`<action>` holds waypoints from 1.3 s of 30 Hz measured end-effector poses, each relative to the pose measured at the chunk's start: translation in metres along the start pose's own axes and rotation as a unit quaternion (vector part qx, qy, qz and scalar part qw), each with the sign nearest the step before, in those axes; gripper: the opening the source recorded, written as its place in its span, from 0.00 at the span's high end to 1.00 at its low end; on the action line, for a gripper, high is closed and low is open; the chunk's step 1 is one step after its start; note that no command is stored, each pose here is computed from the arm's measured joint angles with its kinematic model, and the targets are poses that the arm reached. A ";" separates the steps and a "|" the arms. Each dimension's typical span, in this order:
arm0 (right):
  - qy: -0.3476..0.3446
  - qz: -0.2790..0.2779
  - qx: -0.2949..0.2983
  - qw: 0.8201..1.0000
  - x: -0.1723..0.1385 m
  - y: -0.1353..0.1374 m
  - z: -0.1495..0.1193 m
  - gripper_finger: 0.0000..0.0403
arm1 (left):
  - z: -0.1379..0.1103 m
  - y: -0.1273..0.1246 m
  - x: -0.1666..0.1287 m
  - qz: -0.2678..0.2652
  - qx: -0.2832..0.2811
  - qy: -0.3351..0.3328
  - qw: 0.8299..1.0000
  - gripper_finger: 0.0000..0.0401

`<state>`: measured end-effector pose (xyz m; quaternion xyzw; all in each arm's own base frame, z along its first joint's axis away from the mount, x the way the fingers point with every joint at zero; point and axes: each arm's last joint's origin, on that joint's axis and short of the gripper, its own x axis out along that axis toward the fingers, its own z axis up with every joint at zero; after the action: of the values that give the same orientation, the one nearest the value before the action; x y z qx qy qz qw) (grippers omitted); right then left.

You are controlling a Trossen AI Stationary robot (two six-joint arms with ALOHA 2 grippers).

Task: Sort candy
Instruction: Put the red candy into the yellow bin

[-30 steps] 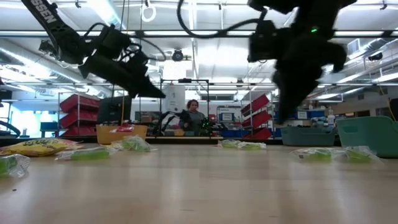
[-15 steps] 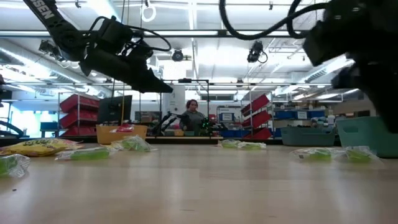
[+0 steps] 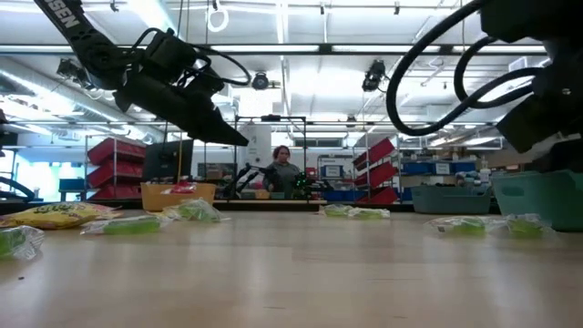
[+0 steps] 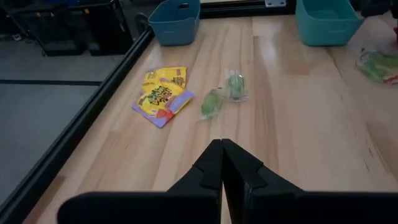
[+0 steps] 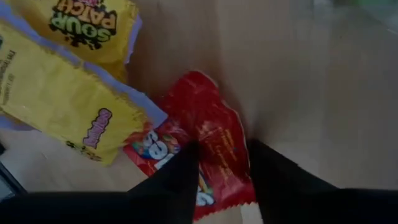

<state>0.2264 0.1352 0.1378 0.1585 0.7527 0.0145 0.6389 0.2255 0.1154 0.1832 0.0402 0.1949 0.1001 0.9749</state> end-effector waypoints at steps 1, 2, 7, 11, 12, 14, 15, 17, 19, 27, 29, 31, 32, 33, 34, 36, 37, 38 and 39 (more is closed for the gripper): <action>0.000 0.000 -0.002 1.000 0.001 -0.001 0.000 0.73 | 0.000 0.000 0.000 0.000 -0.002 0.000 1.000 0.98; 0.000 0.000 -0.004 1.000 0.001 -0.001 -0.001 0.77 | 0.000 0.000 0.000 0.000 -0.007 0.000 1.000 0.98; -0.005 0.001 -0.010 1.000 -0.002 -0.004 0.004 0.97 | 0.001 0.000 0.000 0.003 -0.041 -0.004 0.999 0.98; -0.036 0.002 -0.009 0.999 -0.015 -0.003 0.014 0.99 | 0.004 0.001 0.000 0.005 -0.108 -0.020 0.994 0.98; -0.051 -0.003 -0.010 0.999 -0.021 -0.003 0.016 0.99 | 0.004 0.001 0.000 0.002 -0.130 -0.022 0.991 0.98; -0.094 -0.011 -0.013 0.995 -0.036 -0.001 0.023 0.99 | 0.005 0.000 0.000 -0.015 -0.163 -0.028 0.986 0.98; -0.115 -0.016 -0.014 0.993 -0.044 -0.001 0.027 1.00 | 0.006 0.000 0.000 -0.023 -0.174 -0.030 0.984 0.98; -0.165 -0.038 -0.017 0.985 -0.061 -0.002 0.034 1.00 | 0.007 -0.001 0.000 -0.042 -0.189 -0.036 0.980 0.97; -0.223 -0.071 -0.015 0.972 -0.080 -0.006 0.045 1.00 | 0.009 -0.002 -0.001 -0.069 -0.195 -0.045 0.977 0.96; -0.430 -0.221 -0.012 0.875 -0.146 -0.030 0.090 1.00 | 0.019 -0.013 0.000 -0.135 -0.236 -0.069 0.960 0.78; -0.461 -0.239 -0.019 0.854 -0.157 -0.039 0.099 1.00 | 0.022 -0.017 0.000 -0.145 -0.242 -0.077 0.956 0.71; -0.476 -0.254 -0.023 0.842 -0.164 -0.049 0.106 1.00 | 0.024 -0.021 0.001 -0.155 -0.248 -0.082 0.953 0.66; -0.481 -0.263 -0.022 0.836 -0.167 -0.053 0.108 1.00 | 0.025 -0.023 0.001 -0.160 -0.251 -0.085 0.951 0.63; -0.486 -0.271 -0.019 0.831 -0.170 -0.058 0.110 1.00 | 0.027 -0.025 0.001 -0.165 -0.255 -0.089 0.949 0.61; -0.489 -0.279 -0.017 0.826 -0.172 -0.062 0.112 1.00 | 0.028 -0.026 0.001 -0.169 -0.261 -0.091 0.946 0.59; -0.497 -0.286 -0.014 0.819 -0.177 -0.069 0.115 1.00 | 0.031 -0.029 0.002 -0.173 -0.269 -0.090 0.943 0.55; -0.499 -0.290 -0.015 0.816 -0.178 -0.072 0.116 1.00 | 0.033 -0.030 0.002 -0.171 -0.273 -0.091 0.942 0.54; -0.501 -0.292 -0.015 0.815 -0.180 -0.075 0.117 1.00 | 0.035 -0.030 0.003 -0.169 -0.275 -0.093 0.942 0.53; -0.503 -0.293 -0.015 0.813 -0.181 -0.077 0.118 1.00 | 0.039 -0.031 0.003 -0.163 -0.274 -0.098 0.943 0.52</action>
<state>0.3477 -0.0055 0.2721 -0.0940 0.3368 -0.2444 0.9045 0.2487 0.0843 0.2140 -0.2515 0.0669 -0.0152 0.9654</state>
